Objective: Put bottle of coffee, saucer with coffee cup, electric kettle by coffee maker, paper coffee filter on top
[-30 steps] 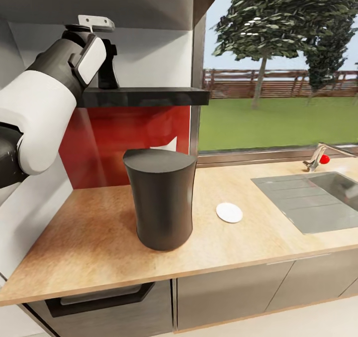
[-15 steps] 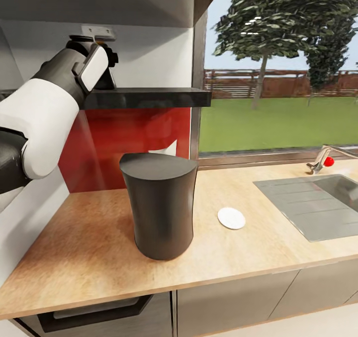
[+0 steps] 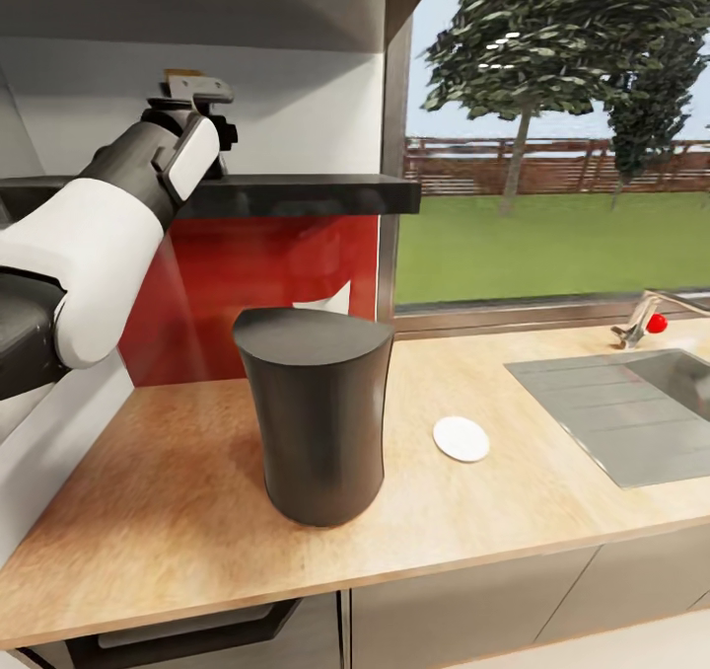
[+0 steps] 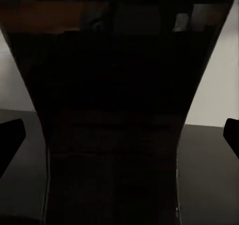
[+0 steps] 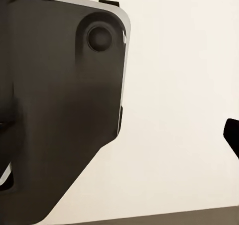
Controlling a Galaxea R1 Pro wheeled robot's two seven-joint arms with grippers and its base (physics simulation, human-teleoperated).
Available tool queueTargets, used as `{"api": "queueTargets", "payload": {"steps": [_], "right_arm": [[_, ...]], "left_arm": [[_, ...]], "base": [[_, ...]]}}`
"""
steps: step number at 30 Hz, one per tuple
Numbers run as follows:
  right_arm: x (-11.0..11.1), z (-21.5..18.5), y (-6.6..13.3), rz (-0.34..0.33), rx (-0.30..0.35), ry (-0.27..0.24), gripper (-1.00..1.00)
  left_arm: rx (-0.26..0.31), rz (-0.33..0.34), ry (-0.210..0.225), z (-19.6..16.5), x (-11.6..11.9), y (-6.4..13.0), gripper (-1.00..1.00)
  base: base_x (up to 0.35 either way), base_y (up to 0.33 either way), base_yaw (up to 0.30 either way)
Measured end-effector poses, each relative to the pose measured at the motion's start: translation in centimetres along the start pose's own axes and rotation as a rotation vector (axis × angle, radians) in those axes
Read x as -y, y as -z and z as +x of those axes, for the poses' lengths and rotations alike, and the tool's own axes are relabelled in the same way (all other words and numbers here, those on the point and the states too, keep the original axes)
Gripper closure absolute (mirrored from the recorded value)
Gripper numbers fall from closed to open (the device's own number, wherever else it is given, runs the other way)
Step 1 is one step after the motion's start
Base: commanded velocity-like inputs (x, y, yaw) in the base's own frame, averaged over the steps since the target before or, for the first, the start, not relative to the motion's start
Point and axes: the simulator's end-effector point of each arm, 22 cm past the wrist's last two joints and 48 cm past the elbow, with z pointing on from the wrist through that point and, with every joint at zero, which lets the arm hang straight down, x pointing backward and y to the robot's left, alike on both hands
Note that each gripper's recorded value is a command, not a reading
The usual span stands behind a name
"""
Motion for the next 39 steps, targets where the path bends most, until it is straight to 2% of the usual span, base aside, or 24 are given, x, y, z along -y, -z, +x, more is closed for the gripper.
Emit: {"api": "queueTargets", "payload": {"steps": [17,25,26,34,39], "right_arm": [[0.0,0.0,0.0,0.000,0.000,0.000,-1.00],[0.0,0.0,0.0,0.000,0.000,0.000,-1.00],[0.0,0.0,0.0,0.000,0.000,0.000,-1.00],[0.0,0.0,0.0,0.000,0.000,0.000,-1.00],[0.0,0.0,0.0,-0.001,0.000,0.000,-1.00]], "left_arm": [[0.003,-0.024,0.005,-0.1,-1.9,-0.5,-1.00],[-0.002,-0.027,0.005,0.1,-2.0,-0.6,-1.00],[-0.004,-0.026,0.006,0.2,-2.0,-0.6,1.00],[0.017,-0.018,0.025,0.1,-1.8,-0.6,1.00],[0.029,-0.018,0.021,0.2,-1.7,-0.6,1.00]], "base": [[0.012,0.000,0.000],[0.000,0.000,0.000],[0.000,0.000,0.000],[0.000,0.000,0.000],[0.000,0.000,0.000]]}}
